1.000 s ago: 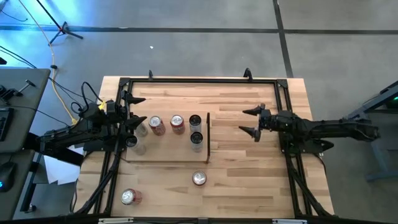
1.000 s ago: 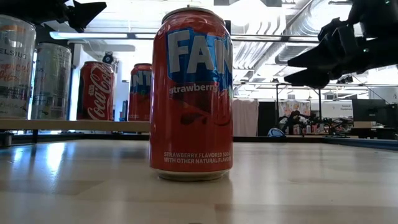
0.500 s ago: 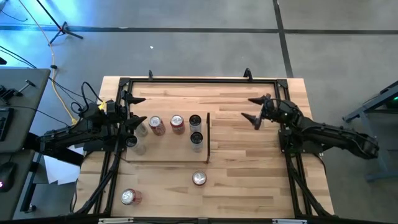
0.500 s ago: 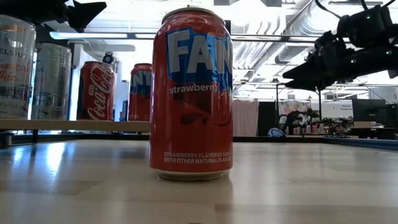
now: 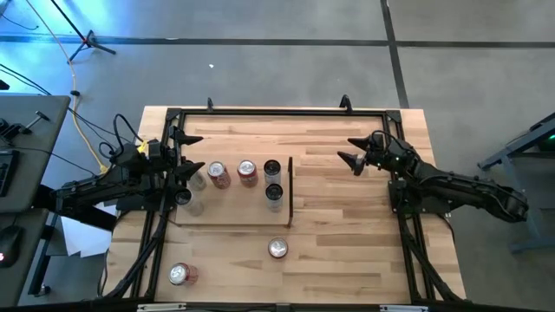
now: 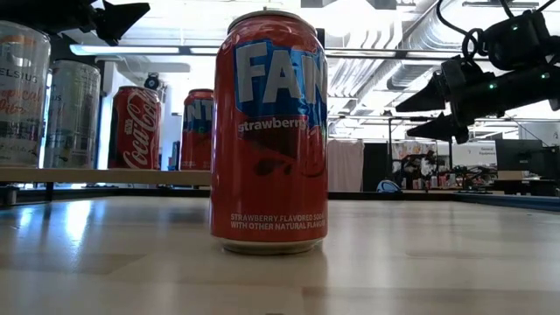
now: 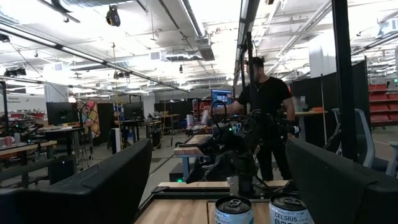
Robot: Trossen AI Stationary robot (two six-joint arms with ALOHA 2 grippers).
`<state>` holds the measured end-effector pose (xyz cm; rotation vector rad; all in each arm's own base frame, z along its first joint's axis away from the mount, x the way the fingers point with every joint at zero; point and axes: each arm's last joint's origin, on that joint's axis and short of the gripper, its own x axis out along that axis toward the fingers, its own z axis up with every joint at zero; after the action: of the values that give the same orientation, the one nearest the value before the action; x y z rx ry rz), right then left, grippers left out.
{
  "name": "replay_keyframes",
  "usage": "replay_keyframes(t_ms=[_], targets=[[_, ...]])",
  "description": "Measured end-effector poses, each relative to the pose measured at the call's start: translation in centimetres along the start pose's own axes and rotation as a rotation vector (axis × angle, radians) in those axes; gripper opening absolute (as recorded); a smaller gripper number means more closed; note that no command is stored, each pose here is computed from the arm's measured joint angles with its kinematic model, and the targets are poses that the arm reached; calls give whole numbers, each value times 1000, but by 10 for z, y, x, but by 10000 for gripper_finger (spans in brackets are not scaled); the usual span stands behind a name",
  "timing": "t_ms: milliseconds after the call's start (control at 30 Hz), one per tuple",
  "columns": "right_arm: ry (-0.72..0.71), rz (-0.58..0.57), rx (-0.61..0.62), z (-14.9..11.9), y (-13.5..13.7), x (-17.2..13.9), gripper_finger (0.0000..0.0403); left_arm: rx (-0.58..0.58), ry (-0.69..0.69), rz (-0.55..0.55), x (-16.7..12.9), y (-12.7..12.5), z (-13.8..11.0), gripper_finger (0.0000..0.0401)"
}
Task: Place canned beverage on shelf
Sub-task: Put the red soda can aligned with the other red soda can on the shelf
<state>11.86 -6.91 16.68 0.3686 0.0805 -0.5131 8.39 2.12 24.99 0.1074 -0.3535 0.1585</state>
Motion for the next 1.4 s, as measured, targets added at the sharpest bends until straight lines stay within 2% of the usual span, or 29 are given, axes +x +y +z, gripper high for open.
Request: replay_keyframes(t_ms=[667, 800, 967, 1133, 1200, 1333, 1400], targets=[[0, 0, 13, 0, 0, 0, 399, -1, -2, 0, 0, 0, 0, 346], [0, -1, 13, 0, 0, 0, 399, -46, -47, 0, 0, 0, 5, 346], [1, -1, 13, 0, 0, 0, 399, -2, -54, 1, 0, 0, 5, 346], [1, -1, 13, 0, 0, 0, 399, -204, 74, 80, 0, 2, -8, 346], [1, -1, 12, 0, 0, 0, 399, -284, 79, 80, 2, 2, -9, 346], [2, -1, 13, 0, 0, 0, 399, -299, 11, 0, 11, -4, -3, 346], [2, -2, 13, 0, 0, 0, 399, -298, 1, -5, 19, -8, -4, 346]])
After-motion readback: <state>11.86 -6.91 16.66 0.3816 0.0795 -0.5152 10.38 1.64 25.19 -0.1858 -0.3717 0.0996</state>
